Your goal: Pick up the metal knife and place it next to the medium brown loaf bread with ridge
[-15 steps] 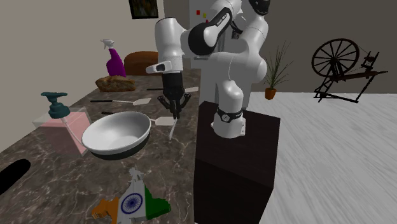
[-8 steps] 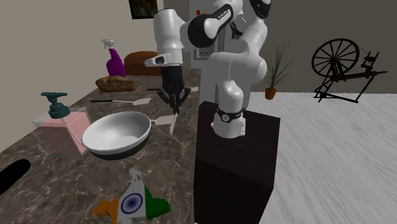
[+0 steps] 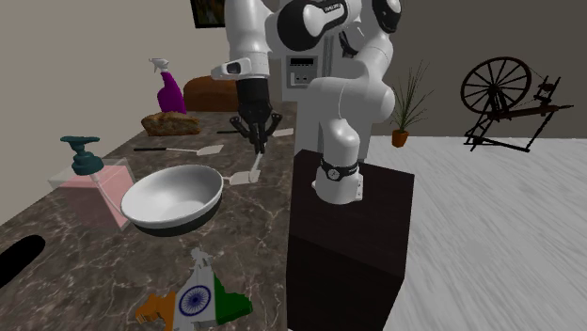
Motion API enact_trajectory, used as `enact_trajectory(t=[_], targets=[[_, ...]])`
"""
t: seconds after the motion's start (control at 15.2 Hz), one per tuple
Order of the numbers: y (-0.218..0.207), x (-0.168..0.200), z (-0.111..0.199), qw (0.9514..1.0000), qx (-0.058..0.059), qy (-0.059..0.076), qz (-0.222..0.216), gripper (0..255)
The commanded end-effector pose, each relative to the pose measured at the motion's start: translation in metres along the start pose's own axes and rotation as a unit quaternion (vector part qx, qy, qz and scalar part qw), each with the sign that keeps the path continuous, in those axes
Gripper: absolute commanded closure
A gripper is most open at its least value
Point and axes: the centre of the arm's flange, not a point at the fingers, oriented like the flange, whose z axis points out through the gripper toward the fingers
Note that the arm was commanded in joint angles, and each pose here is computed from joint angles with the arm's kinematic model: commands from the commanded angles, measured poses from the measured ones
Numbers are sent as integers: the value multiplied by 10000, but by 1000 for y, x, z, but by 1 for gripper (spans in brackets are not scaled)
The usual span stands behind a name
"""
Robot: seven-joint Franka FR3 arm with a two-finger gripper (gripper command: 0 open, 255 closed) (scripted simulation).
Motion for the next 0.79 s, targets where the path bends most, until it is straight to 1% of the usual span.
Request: enact_trajectory(t=[0.0, 0.73], targets=[[-2, 3, -9, 10000, 3, -1, -1, 255], [-8, 21, -64, 10000, 3, -1, -1, 255]])
